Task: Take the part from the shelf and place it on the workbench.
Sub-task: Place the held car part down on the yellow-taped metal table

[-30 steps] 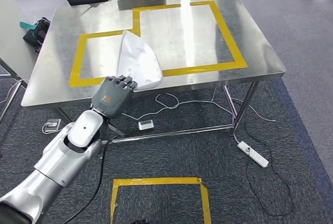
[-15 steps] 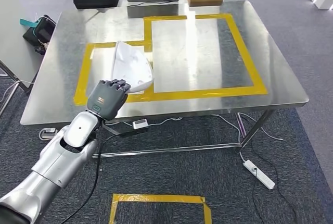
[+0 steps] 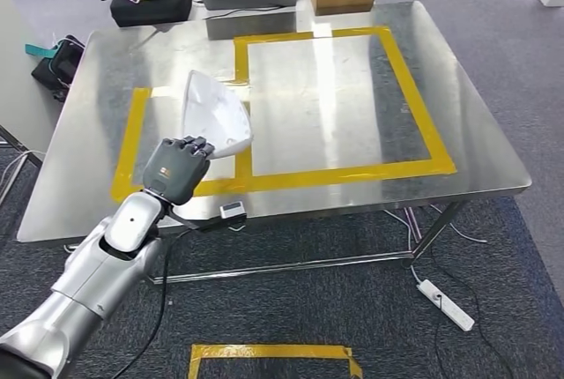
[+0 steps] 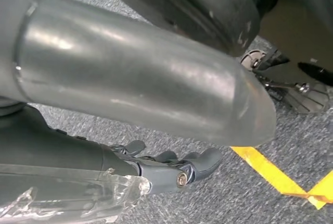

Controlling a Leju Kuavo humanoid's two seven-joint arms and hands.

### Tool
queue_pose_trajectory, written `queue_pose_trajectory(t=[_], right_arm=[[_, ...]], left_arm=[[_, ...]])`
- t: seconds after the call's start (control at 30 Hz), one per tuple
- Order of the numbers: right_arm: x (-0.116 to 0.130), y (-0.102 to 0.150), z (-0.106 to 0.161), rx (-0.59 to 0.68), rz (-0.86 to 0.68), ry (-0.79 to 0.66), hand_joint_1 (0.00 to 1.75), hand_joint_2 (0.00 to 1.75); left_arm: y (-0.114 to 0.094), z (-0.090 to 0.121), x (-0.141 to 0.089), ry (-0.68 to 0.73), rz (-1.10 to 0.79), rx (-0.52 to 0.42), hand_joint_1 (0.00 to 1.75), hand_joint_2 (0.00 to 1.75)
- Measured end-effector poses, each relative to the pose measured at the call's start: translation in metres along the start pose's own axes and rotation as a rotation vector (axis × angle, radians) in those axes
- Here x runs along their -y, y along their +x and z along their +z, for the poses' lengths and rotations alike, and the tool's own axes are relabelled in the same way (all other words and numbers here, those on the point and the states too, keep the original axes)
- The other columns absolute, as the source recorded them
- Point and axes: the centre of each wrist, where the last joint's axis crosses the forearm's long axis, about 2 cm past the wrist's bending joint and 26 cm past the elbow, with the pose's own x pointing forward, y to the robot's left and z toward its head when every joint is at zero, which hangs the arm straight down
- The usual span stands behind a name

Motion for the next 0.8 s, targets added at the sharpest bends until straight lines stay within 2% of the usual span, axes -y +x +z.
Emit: queue_pose_trajectory(t=[0.37, 0.67, 0.8], right_arm=[[0.004, 0.005, -0.001, 0.014, 0.024, 0.014, 0.0, 0.0], [0.005, 0.007, -0.002, 0.016, 0.016, 0.012, 0.0, 0.0], [0.004, 0.006, -0.002, 0.01, 0.013, 0.013, 0.0, 0.0]], left_arm=[[-0.009, -0.031, -0.01, -0.119, -0.113, -0.081, 1.75, 1.75], [-0.014, -0.047, -0.017, -0.129, -0.144, -0.106, 1.75, 1.75], [-0.013, -0.047, -0.016, -0.118, -0.145, -0.106, 0.0, 1.75]])
